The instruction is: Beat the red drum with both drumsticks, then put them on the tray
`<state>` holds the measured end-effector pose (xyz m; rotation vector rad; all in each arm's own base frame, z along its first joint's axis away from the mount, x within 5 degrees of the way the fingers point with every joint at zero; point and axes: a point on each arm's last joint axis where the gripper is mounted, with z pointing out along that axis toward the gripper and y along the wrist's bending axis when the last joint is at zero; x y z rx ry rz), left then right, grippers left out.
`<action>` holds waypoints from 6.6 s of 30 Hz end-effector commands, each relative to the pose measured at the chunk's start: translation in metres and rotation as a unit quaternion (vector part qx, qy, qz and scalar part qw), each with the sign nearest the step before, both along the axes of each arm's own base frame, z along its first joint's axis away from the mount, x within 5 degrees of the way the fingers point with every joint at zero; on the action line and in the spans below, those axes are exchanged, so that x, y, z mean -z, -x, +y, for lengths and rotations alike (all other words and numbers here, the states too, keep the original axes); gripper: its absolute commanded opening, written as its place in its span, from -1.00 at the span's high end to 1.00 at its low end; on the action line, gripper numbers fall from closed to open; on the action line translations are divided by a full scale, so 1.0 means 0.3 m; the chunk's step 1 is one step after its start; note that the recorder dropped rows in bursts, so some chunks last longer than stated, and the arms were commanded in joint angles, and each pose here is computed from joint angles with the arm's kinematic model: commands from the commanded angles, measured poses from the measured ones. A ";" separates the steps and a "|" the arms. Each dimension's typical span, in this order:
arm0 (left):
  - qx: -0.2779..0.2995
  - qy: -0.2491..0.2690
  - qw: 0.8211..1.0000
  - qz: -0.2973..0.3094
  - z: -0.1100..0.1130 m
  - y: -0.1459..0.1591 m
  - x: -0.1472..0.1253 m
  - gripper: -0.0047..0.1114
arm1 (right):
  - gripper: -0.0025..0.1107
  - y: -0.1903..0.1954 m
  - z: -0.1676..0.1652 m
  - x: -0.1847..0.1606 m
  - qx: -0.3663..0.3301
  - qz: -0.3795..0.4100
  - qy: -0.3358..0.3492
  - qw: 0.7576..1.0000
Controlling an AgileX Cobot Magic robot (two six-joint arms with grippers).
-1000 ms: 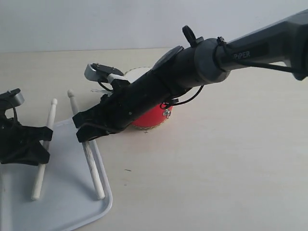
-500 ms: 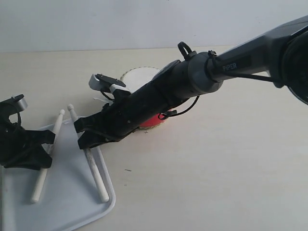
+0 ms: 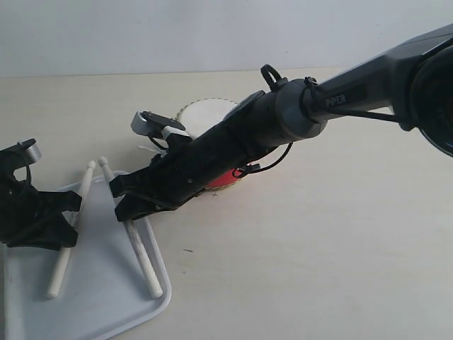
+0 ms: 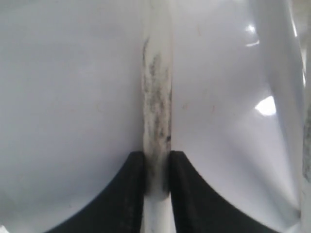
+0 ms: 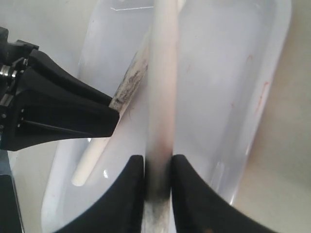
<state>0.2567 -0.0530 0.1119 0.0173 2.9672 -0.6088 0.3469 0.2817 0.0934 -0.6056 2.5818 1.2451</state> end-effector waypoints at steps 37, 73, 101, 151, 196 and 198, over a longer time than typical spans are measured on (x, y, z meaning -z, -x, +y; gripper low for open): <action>0.029 0.003 1.000 0.002 -0.002 0.023 -0.025 0.04 | 0.32 0.022 0.009 -0.043 -0.041 0.003 -0.026 0.999; 0.071 0.022 0.668 -0.740 0.037 0.865 -0.934 0.92 | 0.96 0.656 -0.506 -1.185 0.083 -0.484 -0.065 0.869; 0.187 0.157 0.662 -0.709 -0.050 0.830 -0.611 0.92 | 0.96 0.999 -0.847 -0.631 0.301 -0.577 -0.102 0.753; 0.023 0.180 0.798 -0.575 -0.010 0.716 -0.305 0.92 | 0.96 1.000 -0.813 -0.363 0.231 -0.509 -0.043 0.828; -0.204 -0.016 0.821 -0.533 0.154 0.677 -0.244 0.92 | 0.96 0.998 -0.815 -0.367 0.236 -0.512 -0.044 0.825; -0.189 -0.025 0.821 -0.538 0.151 0.677 -0.243 0.92 | 0.96 0.998 -0.815 -0.367 0.236 -0.512 -0.044 0.825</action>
